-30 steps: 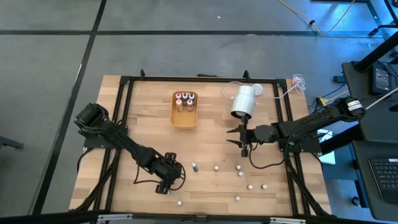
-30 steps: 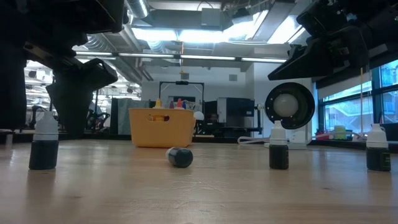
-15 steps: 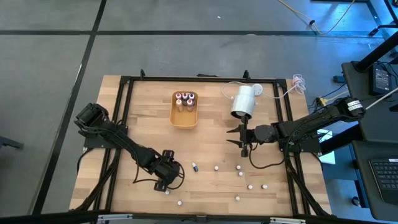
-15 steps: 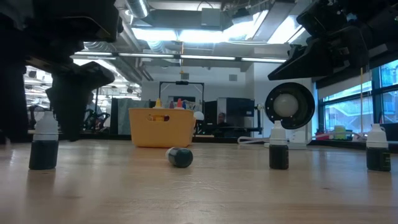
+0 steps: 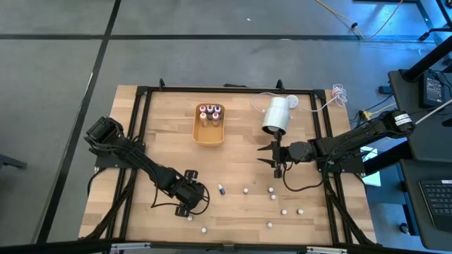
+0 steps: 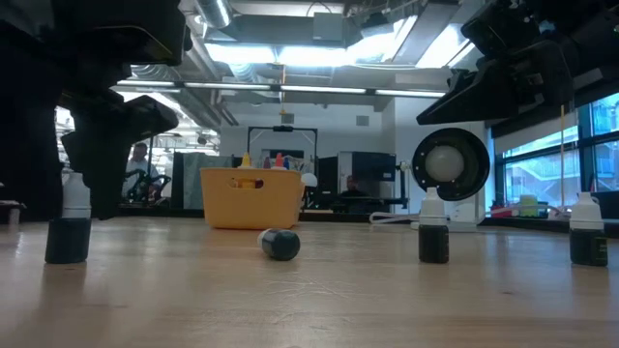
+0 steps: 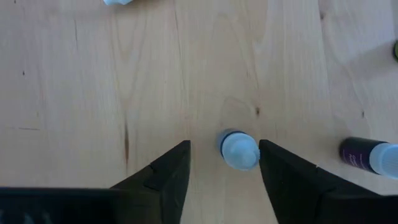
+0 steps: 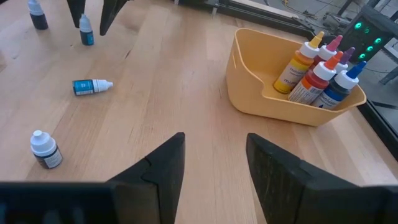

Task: Pick & Place food coloring
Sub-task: Put the left small blue food coloring bottle into the yellow bin

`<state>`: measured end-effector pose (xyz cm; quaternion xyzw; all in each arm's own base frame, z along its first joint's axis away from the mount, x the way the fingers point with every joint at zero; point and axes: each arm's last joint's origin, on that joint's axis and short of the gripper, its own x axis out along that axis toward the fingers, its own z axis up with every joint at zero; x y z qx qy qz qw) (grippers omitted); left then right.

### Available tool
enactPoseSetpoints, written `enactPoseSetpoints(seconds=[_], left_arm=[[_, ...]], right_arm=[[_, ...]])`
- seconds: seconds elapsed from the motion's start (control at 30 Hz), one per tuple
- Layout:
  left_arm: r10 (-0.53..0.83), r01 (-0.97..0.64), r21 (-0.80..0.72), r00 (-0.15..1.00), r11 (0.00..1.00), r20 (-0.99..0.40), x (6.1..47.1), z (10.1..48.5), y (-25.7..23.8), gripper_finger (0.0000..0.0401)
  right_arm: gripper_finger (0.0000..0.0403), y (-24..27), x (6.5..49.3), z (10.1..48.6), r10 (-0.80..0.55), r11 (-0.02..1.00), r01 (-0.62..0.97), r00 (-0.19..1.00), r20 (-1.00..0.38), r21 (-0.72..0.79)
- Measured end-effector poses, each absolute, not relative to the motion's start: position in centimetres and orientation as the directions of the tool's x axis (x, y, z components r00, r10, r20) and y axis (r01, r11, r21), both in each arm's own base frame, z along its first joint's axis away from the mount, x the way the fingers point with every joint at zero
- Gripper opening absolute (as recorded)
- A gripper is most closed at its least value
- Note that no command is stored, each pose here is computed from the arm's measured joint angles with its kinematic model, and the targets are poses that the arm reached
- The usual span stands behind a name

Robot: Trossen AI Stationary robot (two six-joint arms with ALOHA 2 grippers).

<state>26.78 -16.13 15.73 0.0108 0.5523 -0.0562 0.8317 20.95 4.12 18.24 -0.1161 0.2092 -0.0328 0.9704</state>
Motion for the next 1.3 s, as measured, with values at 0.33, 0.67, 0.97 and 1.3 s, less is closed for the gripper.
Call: enactPoseSetpoints(seconds=[0.33,0.67,0.97,1.3], left_arm=[[-0.085,0.107,-0.047,0.382,0.993,-0.92,26.8,15.7,-16.1,0.0087],[-0.099,0.025,-0.097,0.417,0.995,-0.904,26.9,17.4,-14.9,0.0049],[0.121,-0.303,-0.065,0.559,0.951,-0.82,26.8,22.3,-8.7,0.0055],[0.315,-0.5,0.008,0.534,0.866,-0.784,27.5,24.0,1.7,0.0057]], right_arm=[[0.0173,4.1,21.0,18.2,-0.112,0.971,0.015,0.91,-0.399,-0.239],[0.0173,4.1,21.0,18.2,-0.112,0.971,0.015,0.911,-0.398,-0.239],[0.0173,4.1,21.0,18.3,-0.112,0.971,0.016,0.912,-0.395,-0.237],[0.0173,4.1,21.0,18.4,-0.115,0.971,0.022,0.916,-0.384,-0.238]])
